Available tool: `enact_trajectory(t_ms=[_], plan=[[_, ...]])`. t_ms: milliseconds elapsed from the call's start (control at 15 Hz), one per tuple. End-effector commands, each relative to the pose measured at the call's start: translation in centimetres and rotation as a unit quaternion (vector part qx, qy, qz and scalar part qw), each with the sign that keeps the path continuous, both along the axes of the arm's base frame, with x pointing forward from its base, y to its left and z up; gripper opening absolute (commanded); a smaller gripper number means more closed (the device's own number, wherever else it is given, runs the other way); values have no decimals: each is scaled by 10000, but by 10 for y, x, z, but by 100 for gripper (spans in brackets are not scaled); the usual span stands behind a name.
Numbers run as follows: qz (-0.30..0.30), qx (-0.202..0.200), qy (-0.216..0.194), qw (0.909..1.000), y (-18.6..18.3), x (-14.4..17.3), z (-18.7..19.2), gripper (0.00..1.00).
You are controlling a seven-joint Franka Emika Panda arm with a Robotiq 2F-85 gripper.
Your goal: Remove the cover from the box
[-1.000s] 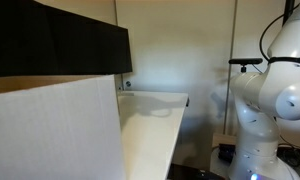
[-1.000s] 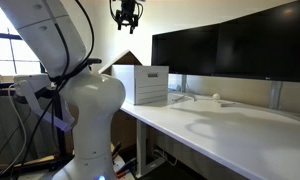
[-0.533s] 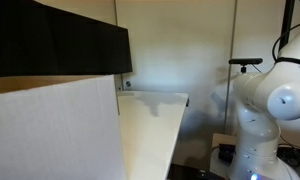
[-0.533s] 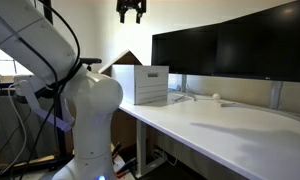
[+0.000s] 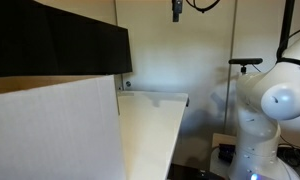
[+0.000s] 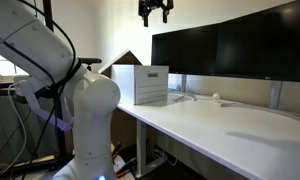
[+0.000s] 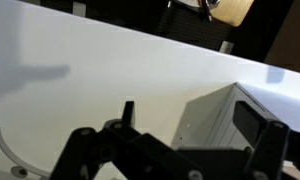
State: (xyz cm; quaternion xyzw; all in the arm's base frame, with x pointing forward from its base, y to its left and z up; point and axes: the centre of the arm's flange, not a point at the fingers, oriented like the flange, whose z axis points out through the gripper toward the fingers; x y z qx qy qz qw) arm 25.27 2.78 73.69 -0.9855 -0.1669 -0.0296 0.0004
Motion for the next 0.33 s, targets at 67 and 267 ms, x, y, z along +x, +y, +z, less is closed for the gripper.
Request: enact_trajectory(t_ms=[67, 267], plan=[[-3, 49, 34, 10000, -7, 3, -4, 100], [-2, 53, 31, 10000, -8, 3, -4, 100]])
